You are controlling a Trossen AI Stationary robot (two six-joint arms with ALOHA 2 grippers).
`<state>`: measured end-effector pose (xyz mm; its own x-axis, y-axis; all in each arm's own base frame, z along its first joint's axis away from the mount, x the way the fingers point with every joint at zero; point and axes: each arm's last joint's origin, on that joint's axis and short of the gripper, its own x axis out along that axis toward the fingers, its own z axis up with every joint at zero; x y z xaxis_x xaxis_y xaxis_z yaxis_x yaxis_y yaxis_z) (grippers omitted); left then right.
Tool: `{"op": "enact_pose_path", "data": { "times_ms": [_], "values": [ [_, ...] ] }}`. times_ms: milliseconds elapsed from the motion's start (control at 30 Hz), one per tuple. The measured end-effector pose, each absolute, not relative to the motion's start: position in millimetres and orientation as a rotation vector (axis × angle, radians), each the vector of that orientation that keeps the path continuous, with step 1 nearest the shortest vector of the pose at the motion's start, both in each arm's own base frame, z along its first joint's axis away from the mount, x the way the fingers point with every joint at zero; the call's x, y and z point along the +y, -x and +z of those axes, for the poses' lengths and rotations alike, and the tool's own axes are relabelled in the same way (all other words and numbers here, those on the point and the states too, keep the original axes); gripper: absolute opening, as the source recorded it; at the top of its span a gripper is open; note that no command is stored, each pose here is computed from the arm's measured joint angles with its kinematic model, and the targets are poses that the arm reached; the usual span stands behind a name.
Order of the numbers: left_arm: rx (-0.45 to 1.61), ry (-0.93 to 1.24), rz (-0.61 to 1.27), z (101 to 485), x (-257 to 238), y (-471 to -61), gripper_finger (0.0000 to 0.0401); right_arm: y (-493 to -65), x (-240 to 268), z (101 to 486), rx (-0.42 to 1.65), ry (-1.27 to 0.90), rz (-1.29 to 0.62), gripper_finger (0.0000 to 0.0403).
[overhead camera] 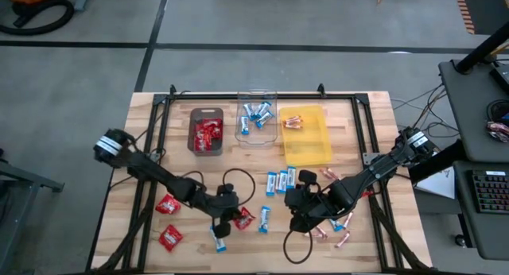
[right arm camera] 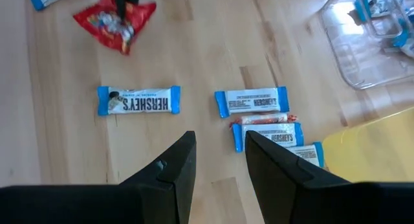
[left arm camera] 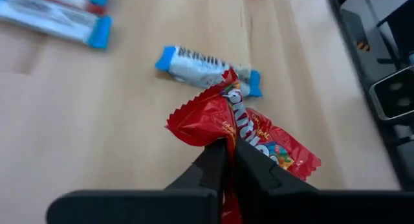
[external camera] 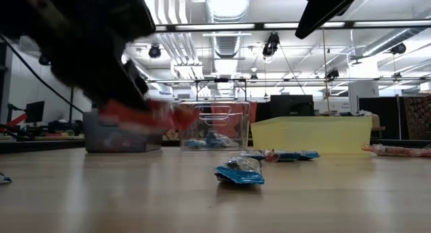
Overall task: Sort candy
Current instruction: Put the red candy into the black bin
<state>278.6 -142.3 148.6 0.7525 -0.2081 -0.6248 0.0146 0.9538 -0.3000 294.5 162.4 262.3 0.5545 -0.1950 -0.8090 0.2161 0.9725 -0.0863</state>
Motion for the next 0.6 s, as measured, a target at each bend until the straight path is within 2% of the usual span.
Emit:
{"op": "enact_pose_path", "data": {
  "times_ms": [200,400,600],
  "values": [
    [0.681,0.217,-0.007,196.7,-119.2,-252.4,0.0005,-294.6,162.3,262.4,0.949,-0.022,-0.246,0.0125],
    [0.644,0.164,0.274,237.0,-72.4,-215.9,0.0003,-294.9,161.7,262.7,0.939,0.001,-0.254,0.0125],
    [0.64,0.169,0.564,255.1,-19.0,-186.7,0.0001,-297.7,154.7,264.7,0.868,0.104,-0.353,0.0125]
  ]
}}
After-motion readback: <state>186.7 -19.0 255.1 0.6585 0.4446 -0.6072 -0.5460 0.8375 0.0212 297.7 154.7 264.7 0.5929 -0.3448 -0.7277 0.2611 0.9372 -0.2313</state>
